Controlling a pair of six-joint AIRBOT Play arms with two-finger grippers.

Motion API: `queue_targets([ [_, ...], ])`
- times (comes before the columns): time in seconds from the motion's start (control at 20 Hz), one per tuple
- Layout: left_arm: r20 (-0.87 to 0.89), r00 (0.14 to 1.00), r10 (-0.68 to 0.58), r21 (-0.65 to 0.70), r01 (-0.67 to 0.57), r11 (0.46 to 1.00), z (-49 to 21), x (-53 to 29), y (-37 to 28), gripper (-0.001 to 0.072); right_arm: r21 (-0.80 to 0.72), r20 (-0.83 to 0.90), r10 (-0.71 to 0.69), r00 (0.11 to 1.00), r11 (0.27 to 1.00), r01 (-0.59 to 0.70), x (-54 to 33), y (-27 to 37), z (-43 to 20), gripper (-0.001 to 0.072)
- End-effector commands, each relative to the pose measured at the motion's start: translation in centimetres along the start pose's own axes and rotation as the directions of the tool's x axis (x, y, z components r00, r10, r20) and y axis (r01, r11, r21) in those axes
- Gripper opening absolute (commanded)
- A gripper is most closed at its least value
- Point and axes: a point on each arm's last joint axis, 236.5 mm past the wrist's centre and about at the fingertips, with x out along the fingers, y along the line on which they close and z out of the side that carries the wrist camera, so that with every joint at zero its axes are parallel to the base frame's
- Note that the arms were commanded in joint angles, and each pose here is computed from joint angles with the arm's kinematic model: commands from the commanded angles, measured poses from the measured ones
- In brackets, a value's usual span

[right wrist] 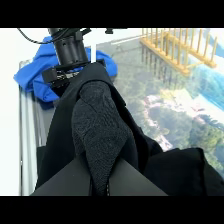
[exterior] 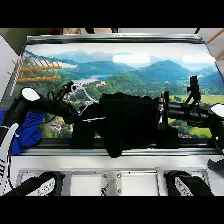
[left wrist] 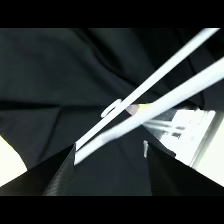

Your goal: Fold the clothes and pants, and hang the long-sleeved shirts on hangers.

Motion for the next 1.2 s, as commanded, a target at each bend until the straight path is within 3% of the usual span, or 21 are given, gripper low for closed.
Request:
queue_targets([
  [0.0, 0.1, 0.994, 0.035, -0.074, -0.027, 0.997, 1.4, -1.6, 1.1, 0.044, 0.023, 0.006, 0.004, 1.0, 1.0, -0.004, 0.0, 0.1, 0.2, 0.001],
  [0.45, 0.258, 0.905, 0.338, -0.213, -0.288, 0.934, 3.0, -8.5, 6.3, 0.044, 0.043, -0.035, 0.008, 0.999, 0.999, -0.006, 0.0, 0.2, -0.8, 0.001],
  [0.65, 0.282, 0.858, 0.429, -0.45, -0.276, 0.849, 2.0, -12.3, 6.7, 0.044, 0.002, -0.026, -0.099, 0.995, 0.995, 0.099, -0.4, -1.9, 0.5, 0.001],
  [0.8, 0.212, 0.905, 0.369, -0.579, -0.188, 0.794, 0.2, -10.3, 4.1, 0.044, -0.014, -0.011, -0.213, 0.977, 0.977, 0.213, -1.0, -4.0, 1.7, 0.001],
  [1.0, 0.135, 0.972, 0.193, -0.628, -0.067, 0.775, -2.0, -1.5, -2.0, 0.0443, -0.03, 0.005, -0.31, 0.951, 0.95, 0.31, -1.8, -5.8, 2.4, 0.0011],
  [1.1, 0.087, 0.99, 0.112, -0.662, -0.026, 0.749, -3.0, 3.2, -5.3, 0.0639, -0.02, 0.005, -0.309, 0.951, 0.951, 0.309, -1.8, -5.7, 2.4, 0.0011],
  [1.15, 0.063, 0.996, 0.065, -0.682, -0.004, 0.732, -3.4, 5.4, -7.2, 0.0637, -0.021, 0.005, -0.309, 0.951, 0.951, 0.309, -1.8, -5.7, 2.4, 0.0011],
])
